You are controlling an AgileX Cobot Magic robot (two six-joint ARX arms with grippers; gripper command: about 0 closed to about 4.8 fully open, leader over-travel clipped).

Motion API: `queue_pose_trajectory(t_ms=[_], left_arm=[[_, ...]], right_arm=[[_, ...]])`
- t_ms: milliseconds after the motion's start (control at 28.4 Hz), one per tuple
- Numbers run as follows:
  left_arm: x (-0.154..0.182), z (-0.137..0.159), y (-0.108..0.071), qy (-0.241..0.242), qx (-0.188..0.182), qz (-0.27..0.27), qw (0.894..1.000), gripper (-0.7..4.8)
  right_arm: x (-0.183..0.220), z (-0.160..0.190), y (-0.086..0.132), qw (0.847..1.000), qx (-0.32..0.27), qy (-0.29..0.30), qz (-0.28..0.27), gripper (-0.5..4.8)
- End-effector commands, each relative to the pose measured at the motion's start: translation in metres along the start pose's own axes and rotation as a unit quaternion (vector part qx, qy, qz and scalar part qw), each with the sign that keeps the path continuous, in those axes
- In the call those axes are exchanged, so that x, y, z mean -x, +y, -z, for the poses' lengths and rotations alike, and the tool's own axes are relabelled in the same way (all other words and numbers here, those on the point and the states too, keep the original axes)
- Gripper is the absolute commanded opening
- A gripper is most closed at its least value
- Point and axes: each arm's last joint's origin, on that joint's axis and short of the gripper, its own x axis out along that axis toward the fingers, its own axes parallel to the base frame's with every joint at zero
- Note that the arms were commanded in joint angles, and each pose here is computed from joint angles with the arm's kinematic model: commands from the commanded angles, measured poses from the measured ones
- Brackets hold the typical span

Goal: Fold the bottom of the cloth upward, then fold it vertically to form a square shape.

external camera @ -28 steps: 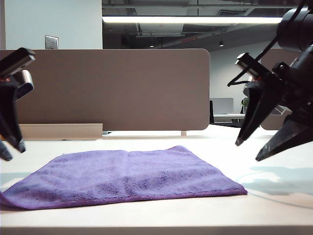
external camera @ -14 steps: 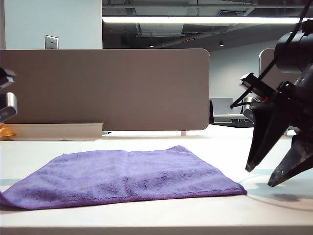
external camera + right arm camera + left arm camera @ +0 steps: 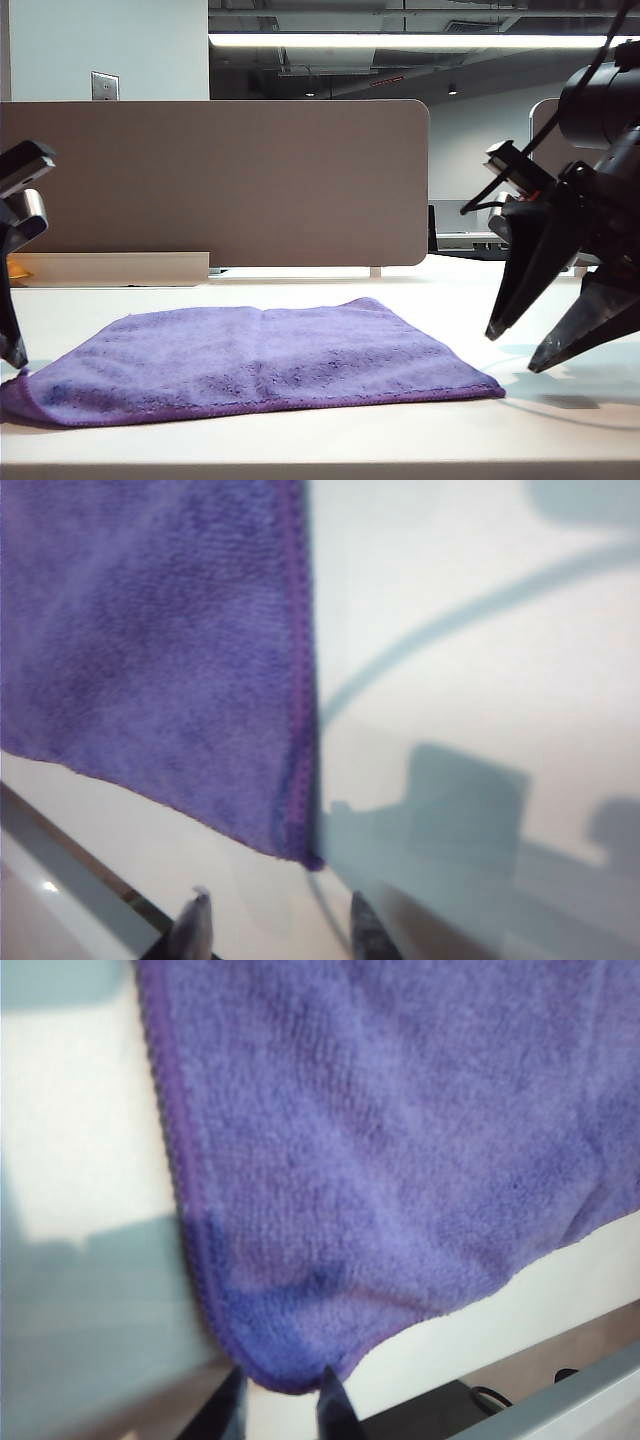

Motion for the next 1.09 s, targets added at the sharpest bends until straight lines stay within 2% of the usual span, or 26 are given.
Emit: queue_pose_trajectory(t_ms=[35,176,352,387,423,599,704,951,1092], left_arm=[[-0.001,-0.001,0.0,0.004,0.005,0.003,1.0,0.9],[-0.007,-0.002,0.001,0.032,0.013,0.036,0.999,0.9],[-0.008,-0.001,0.002,0.04,0.016,0.031,0.999,0.95],[-0.008,-0.001,0.002,0.042,0.017,0.033,0.998,1.15],[-0.008,-0.001,0.002,0.043,0.018,0.034,0.998,1.57],[-0.008,-0.001,0.002,0.042,0.018,0.031,0.998,1.58],[-0.008,-0.001,0.002,0.042,0.018,0.031,0.998,2.25],[-0.008,-0.001,0.003,0.036,0.016,0.021,0.999,2.24],[-0.01,-0.002,0.003,0.038,0.028,0.021,0.999,2.09]], right_arm=[[0.0,-0.001,0.002,1.0,0.009,-0.004,-0.01,1.8],[-0.004,0.0,0.009,0.999,0.024,0.0,-0.021,1.8],[-0.009,-0.001,0.009,0.999,0.027,0.004,-0.019,1.87],[-0.009,-0.002,0.008,0.999,0.026,0.005,-0.019,2.31],[-0.01,-0.002,0.008,0.999,0.027,0.004,-0.019,2.54],[-0.01,-0.005,0.009,0.999,0.038,-0.01,-0.024,2.54],[-0.01,-0.006,0.01,0.999,0.041,-0.014,-0.025,2.54],[-0.011,-0.007,0.009,0.999,0.043,-0.021,-0.014,2.55],[-0.022,-0.008,0.001,1.0,0.022,0.009,-0.012,2.57]])
